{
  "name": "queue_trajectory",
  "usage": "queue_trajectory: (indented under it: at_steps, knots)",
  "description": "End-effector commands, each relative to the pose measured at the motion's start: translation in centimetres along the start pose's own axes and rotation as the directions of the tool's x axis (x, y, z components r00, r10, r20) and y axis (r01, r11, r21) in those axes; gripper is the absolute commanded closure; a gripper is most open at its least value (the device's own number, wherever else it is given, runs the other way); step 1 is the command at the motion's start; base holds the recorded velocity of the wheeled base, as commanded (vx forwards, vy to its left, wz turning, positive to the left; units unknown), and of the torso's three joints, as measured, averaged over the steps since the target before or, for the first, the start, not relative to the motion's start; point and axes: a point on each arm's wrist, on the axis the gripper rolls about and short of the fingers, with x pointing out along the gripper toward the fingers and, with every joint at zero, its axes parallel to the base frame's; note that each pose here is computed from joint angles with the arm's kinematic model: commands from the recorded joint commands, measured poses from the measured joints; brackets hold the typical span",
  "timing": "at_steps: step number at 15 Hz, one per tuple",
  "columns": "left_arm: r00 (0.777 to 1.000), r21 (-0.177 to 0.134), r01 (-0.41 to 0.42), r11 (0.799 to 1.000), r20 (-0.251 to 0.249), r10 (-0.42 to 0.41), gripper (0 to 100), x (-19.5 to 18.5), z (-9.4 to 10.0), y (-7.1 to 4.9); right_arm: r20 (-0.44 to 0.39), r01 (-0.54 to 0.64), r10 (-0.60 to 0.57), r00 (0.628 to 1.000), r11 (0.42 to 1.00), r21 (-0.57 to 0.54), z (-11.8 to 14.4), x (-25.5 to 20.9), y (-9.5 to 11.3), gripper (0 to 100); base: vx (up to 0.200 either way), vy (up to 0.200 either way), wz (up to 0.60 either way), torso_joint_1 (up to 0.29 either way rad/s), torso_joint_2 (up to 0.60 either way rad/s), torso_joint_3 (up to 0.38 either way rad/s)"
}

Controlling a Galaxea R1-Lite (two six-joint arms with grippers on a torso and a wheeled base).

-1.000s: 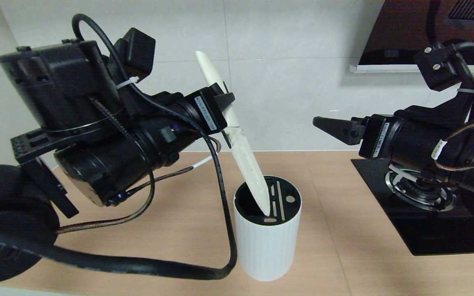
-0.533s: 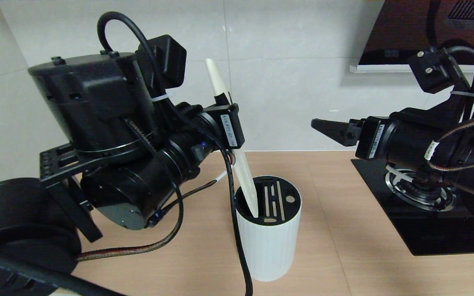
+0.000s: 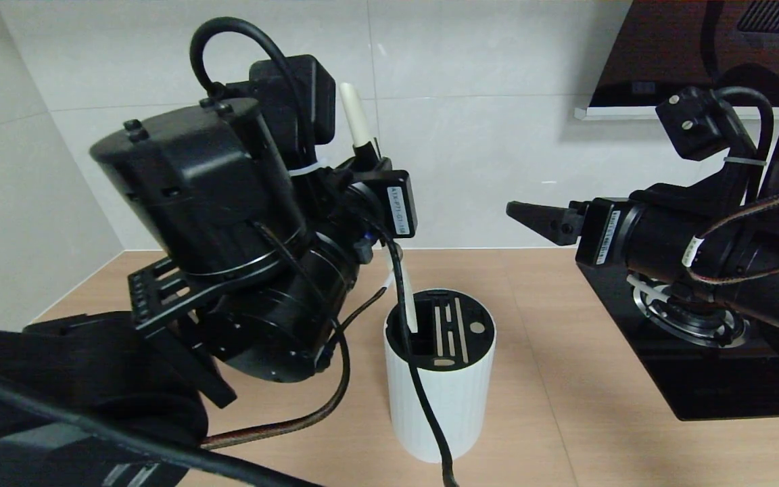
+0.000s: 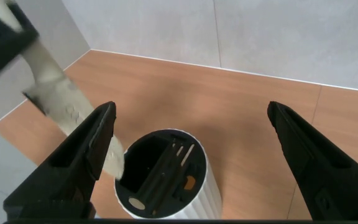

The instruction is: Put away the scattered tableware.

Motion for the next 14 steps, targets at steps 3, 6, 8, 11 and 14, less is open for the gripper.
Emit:
queue_trajectory:
  at_steps: [3,6,8,11,14]
  knots:
    - [0.999,0.034,0.012,0.999,-0.044,-0.011,100,0.6,-2.6,-1.3,-0.003,0.0,0.0,1.0,1.0,0.001,-0.1,0.1,0.0,0,0.0,0.0,0.0,0.0,0.0,0.0]
    - [0.999,0.028,0.012,1.0,-0.037,-0.011,100,0.7,-2.7,-1.4,-0.002,0.002,-0.002,1.0,1.0,0.001,-0.1,0.1,0.0,0,0.0,0.0,0.0,0.0,0.0,0.0]
    - [0.999,0.027,0.012,1.0,-0.036,-0.011,100,0.7,-2.7,-1.4,-0.002,0.003,-0.003,1.0,1.0,-0.001,-0.1,0.1,0.0,0,0.0,0.0,0.0,0.0,0.0,0.0]
    - [0.999,0.034,0.012,0.999,-0.048,-0.01,100,0.9,-3.4,-1.6,-0.004,0.0,0.0,1.0,1.0,0.001,-0.2,0.2,0.0,0,0.0,0.0,0.0,0.0,0.0,0.0]
    - [0.997,0.059,0.013,0.998,-0.078,-0.009,100,1.1,-4.8,-1.8,-0.011,0.003,-0.003,1.0,1.0,-0.002,-0.4,0.4,0.0,0,0.0,0.0,0.0,0.0,0.0,0.0]
